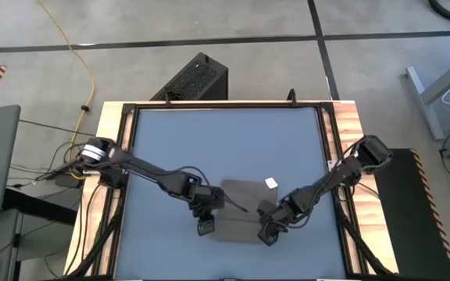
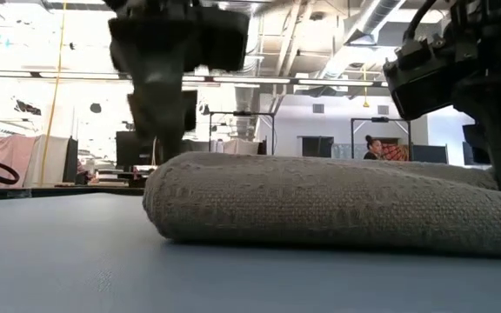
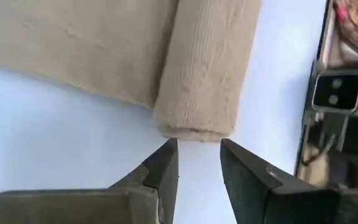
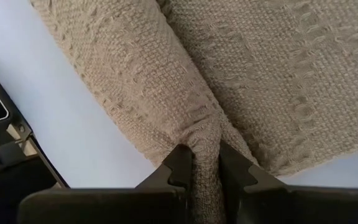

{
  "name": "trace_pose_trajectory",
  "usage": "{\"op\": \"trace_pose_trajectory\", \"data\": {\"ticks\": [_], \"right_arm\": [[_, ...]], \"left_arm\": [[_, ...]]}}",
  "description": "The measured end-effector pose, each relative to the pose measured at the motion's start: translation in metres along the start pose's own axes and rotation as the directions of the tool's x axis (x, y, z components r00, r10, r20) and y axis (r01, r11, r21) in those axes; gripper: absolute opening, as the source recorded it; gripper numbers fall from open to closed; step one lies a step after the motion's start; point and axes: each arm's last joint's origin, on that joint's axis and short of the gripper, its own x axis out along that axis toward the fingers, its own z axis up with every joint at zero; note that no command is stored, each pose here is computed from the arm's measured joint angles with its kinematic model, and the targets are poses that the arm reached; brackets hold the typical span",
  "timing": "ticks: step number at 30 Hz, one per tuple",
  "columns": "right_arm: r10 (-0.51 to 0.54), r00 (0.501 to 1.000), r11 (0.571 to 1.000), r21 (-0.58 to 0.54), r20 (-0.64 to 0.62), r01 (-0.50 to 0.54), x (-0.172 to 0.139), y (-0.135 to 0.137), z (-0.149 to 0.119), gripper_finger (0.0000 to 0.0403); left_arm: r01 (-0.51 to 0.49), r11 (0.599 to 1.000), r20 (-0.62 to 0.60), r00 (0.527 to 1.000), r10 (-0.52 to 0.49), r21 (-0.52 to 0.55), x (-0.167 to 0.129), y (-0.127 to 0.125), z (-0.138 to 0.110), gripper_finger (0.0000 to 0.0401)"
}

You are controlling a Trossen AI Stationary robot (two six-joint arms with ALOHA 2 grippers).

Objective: Roll towel
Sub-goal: Roll the grey towel

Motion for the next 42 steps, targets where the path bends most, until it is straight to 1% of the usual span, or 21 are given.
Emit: {"op": "trace_pose_trajectory", "data": {"ticks": [1, 2, 3, 5, 7, 8, 10, 13, 16, 18, 20, 23, 25, 29, 30, 32, 35, 37, 39, 42], "right_arm": [[0.001, 1.000, 1.000, 0.003, -0.004, -0.001, 0.000, 0.000, 0.001, 0.0061], [0.001, 1.000, 1.000, 0.005, -0.006, -0.001, 0.000, -0.001, 0.002, 0.0061], [0.001, 1.000, 1.000, 0.006, -0.006, -0.001, 0.000, -0.001, 0.002, 0.0061], [0.001, 1.000, 1.000, 0.006, -0.005, -0.001, 0.000, -0.001, 0.002, 0.0061], [0.001, 1.000, 1.000, 0.006, -0.005, -0.001, 0.000, -0.001, 0.002, 0.0061], [0.001, 1.000, 1.000, 0.006, -0.005, -0.001, 0.000, -0.001, 0.002, 0.0061], [0.001, 1.000, 1.000, 0.009, -0.004, -0.001, 0.000, -0.001, 0.002, 0.0061], [0.003, 1.000, 1.000, 0.010, -0.005, -0.003, 0.000, -0.001, 0.001, 0.0061], [0.004, 1.000, 1.000, 0.012, -0.006, -0.004, 0.000, 0.000, 0.001, 0.0061], [0.005, 1.000, 1.000, 0.011, -0.007, -0.005, 0.000, 0.000, 0.001, 0.0061], [0.007, 1.000, 1.000, 0.010, -0.009, -0.007, 0.000, 0.000, 0.001, 0.0061], [0.018, 1.000, 1.000, 0.002, -0.008, -0.018, 0.000, 0.000, 0.002, 0.0063], [0.047, 0.999, 0.999, -0.023, -0.014, -0.047, 0.001, 0.003, 0.002, 0.0067], [0.102, 0.995, 0.991, -0.086, -0.011, -0.103, 0.001, 0.008, 0.003, 0.0080], [0.108, 0.994, 0.990, -0.087, -0.010, -0.109, 0.001, 0.008, 0.003, 0.0082], [0.109, 0.994, 0.993, -0.051, -0.010, -0.109, 0.001, 0.008, 0.004, 0.0085], [0.077, 0.997, 0.997, 0.018, -0.020, -0.077, 0.001, 0.005, 0.003, 0.0087], [0.060, 0.998, 0.998, 0.033, -0.025, -0.059, 0.001, 0.004, 0.002, 0.0092], [0.055, 0.998, 0.998, 0.037, -0.028, -0.054, 0.000, 0.003, 0.002, 0.0103], [0.054, 0.998, 0.997, 0.052, -0.039, -0.052, -0.001, 0.003, 0.002, 0.0133]], "left_arm": [[-0.025, 1.000, 0.039, 0.999, 0.024, 0.012, -0.007, -0.004, 0.000, 0.0107], [-0.050, 0.998, 0.102, 0.994, 0.047, 0.028, -0.011, -0.010, 0.001, 0.0107], [-0.058, 0.997, 0.189, 0.981, 0.047, 0.052, -0.014, -0.018, 0.003, 0.0107], [-0.055, 0.989, 0.347, 0.938, 0.004, 0.137, -0.014, -0.038, 0.007, 0.0106], [-0.055, 0.973, 0.445, 0.894, -0.052, 0.223, -0.007, -0.052, 0.009, 0.0100], [-0.053, 0.971, 0.472, 0.879, -0.066, 0.234, -0.002, -0.055, 0.011, 0.0096], [-0.061, 0.974, 0.448, 0.893, -0.045, 0.220, 0.015, -0.050, 0.009, 0.0085], [-0.040, 0.981, 0.392, 0.919, -0.039, 0.191, 0.043, -0.035, 0.009, 0.0065], [-0.046, 0.987, 0.372, 0.928, -0.016, 0.156, 0.057, -0.027, 0.009, 0.0044], [-0.080, 0.990, 0.352, 0.935, 0.035, 0.115, 0.067, -0.020, 0.006, 0.0031], [-0.093, 0.992, 0.341, 0.938, 0.058, 0.087, 0.075, -0.011, 0.006, 0.0019], [-0.071, 0.996, 0.309, 0.950, 0.050, 0.058, 0.084, -0.003, 0.007, 0.0004], [-0.049, 0.998, 0.273, 0.961, 0.035, 0.046, 0.092, 0.001, 0.004, 0.0002], [-0.048, 0.997, 0.259, 0.965, 0.031, 0.061, 0.093, 0.001, 0.003, 0.0001], [-0.050, 0.997, 0.260, 0.965, 0.031, 0.065, 0.093, 0.001, 0.003, 0.0000], [-0.050, 0.997, 0.261, 0.965, 0.031, 0.066, 0.092, 0.002, 0.005, 0.0000], [-0.044, 0.997, 0.255, 0.967, 0.027, 0.064, 0.091, 0.004, 0.006, 0.0000], [-0.036, 0.997, 0.248, 0.969, 0.019, 0.064, 0.091, 0.004, 0.006, 0.0000], [-0.034, 0.997, 0.244, 0.970, 0.017, 0.064, 0.091, 0.005, 0.006, 0.0000], [-0.033, 0.997, 0.243, 0.970, 0.016, 0.065, 0.091, 0.005, 0.006, 0.0000]]}}
